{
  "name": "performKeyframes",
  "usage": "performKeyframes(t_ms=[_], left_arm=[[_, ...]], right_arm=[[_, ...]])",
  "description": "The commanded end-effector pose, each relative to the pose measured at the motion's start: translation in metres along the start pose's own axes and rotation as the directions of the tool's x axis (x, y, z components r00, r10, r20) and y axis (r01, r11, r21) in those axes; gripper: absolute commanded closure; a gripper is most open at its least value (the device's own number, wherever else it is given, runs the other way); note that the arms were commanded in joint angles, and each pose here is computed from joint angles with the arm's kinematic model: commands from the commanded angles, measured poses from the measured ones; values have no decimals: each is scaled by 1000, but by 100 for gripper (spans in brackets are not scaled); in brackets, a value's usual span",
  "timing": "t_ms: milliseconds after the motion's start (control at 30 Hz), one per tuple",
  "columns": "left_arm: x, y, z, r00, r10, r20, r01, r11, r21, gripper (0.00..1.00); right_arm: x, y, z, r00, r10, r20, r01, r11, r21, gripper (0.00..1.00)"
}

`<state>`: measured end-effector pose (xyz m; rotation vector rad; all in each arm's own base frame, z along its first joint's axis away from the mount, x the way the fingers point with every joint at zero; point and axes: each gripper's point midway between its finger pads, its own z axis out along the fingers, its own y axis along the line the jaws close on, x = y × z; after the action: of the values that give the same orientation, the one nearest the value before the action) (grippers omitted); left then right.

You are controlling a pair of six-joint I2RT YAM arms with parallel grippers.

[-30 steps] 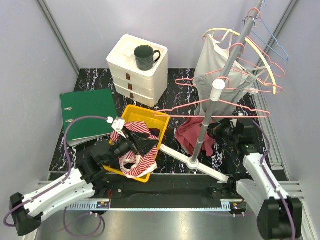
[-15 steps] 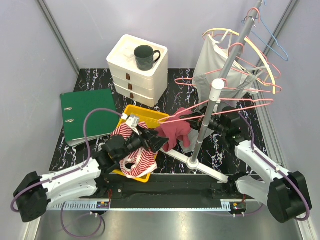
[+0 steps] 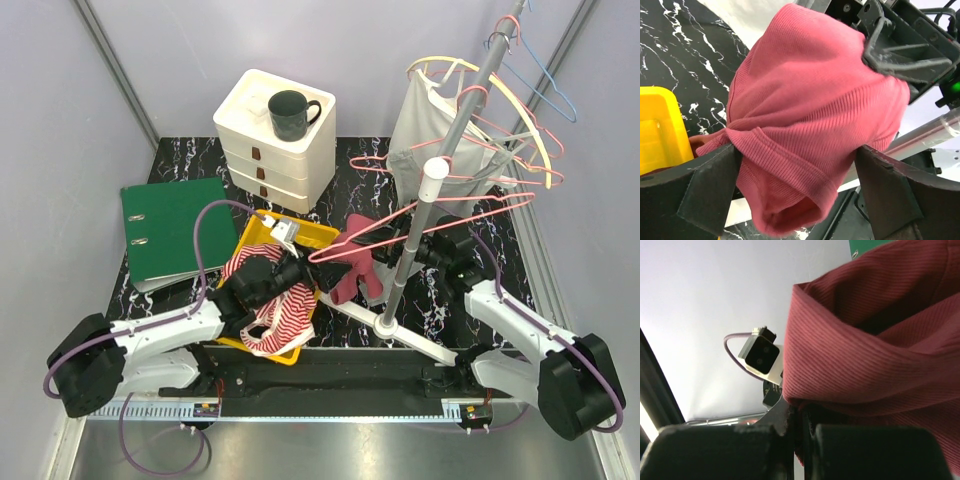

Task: Remove the tank top from the hanger
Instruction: Pick up the tank top from the center of the board.

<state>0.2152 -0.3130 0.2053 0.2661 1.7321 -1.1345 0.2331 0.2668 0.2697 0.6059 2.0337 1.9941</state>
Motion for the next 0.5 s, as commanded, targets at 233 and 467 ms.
performKeyframes(t_ms=[233, 467], left_arm=[[-53, -8, -2, 994, 26, 108, -31, 998, 51, 100], [-85, -6, -61, 989, 127, 70, -121, 989, -87, 100]], right_arm=[[28, 9, -10, 997, -64, -41, 61, 997, -57, 99], [0, -33, -35, 955, -240, 176, 206, 959, 193, 31]])
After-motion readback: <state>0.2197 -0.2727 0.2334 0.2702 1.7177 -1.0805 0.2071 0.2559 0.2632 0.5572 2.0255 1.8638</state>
